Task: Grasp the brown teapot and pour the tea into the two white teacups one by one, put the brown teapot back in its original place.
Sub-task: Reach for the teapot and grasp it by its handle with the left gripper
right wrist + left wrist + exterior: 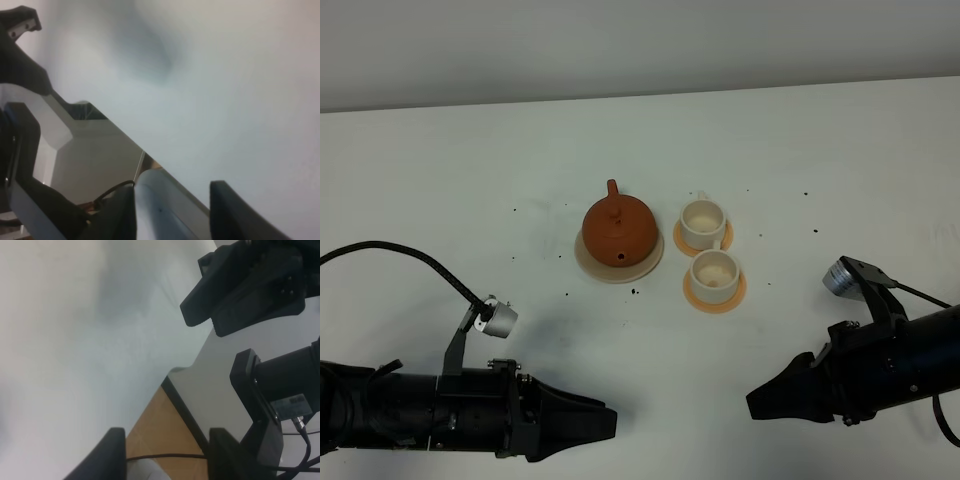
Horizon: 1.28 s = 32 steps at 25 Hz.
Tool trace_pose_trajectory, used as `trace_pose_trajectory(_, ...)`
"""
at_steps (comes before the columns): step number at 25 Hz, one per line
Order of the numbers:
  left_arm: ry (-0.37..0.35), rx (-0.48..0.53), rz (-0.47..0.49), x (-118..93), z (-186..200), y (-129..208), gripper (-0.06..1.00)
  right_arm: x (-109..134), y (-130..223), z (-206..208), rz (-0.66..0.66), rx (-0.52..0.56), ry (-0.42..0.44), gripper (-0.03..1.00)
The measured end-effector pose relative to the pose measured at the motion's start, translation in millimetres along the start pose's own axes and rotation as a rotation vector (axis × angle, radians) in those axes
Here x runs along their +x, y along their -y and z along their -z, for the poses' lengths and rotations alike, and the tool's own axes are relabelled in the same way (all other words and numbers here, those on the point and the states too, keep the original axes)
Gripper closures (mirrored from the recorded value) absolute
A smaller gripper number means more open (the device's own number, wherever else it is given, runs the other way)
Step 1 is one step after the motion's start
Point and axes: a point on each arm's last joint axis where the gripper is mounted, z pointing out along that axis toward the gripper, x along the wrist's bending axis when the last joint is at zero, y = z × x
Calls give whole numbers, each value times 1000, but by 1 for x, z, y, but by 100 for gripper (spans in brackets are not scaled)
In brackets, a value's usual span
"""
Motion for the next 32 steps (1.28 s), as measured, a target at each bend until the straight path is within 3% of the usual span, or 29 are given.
trace_pose_trajectory(20,6,-1,6,-1,0,0,56,5,1,6,40,5,13,61)
trace_pose_trajectory(26,1,-29,20,0,0,-6,56,20,2,30,76,-40,133,61)
trace_pose_trajectory(32,3,-37,-33,-9,4,-39,56,44,17,69,78,-107,291,61)
